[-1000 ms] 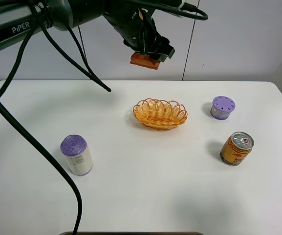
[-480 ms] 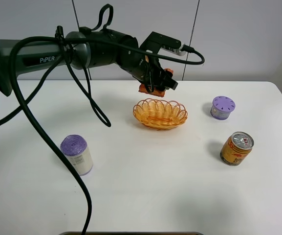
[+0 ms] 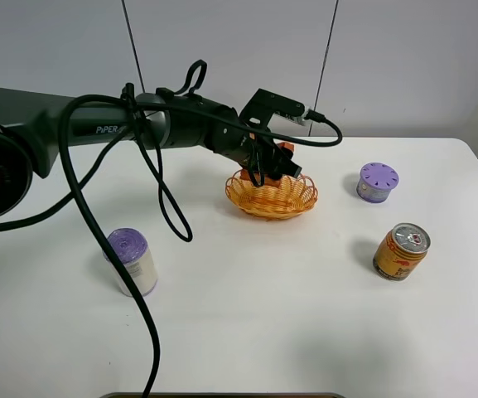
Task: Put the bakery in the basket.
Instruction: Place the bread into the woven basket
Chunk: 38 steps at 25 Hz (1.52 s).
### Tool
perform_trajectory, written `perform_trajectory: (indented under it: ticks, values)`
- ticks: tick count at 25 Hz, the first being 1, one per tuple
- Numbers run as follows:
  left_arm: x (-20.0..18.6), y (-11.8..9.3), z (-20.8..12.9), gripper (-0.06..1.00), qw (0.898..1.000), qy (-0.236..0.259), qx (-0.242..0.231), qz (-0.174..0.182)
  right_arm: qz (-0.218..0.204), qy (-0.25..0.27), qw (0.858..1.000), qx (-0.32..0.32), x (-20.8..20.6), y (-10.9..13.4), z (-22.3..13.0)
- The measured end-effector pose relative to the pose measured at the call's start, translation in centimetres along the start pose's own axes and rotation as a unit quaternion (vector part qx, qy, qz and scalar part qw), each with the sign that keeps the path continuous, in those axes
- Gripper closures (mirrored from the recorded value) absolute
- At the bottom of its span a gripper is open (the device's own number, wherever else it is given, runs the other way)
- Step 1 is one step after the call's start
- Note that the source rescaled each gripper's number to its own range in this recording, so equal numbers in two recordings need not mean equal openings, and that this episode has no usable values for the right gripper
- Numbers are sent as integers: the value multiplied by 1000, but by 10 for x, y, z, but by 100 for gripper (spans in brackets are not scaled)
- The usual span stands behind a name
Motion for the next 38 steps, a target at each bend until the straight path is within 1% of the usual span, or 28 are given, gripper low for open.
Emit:
perform_trajectory:
  ticks: [14,33,34,35,38]
  values:
    - [24,0,-21,92,1000,9,-1,1,0,0,1000,0,0,0,0]
    - [24,0,-21,92,1000,9,3,1,0,0,1000,0,0,0,0]
    - [24,0,-21,91,1000,9,4,1,0,0,1000,0,0,0,0]
    - [24,0,-21,84,1000,9,6,1,0,0,1000,0,0,0,0]
    - [24,0,-21,50,1000,9,16,1,0,0,1000,0,0,0,0]
Point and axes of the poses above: a point on each arm's last joint axis where the gripper is mounted, x pointing out along that axis toward the gripper, y along the wrist's bending axis when the last joint is at zero, z = x × y, the point moved 4 cm from there along x, pointing out along that axis toward the gripper, and after that the axes turned 1 degree about x, right-handed, at the moved point
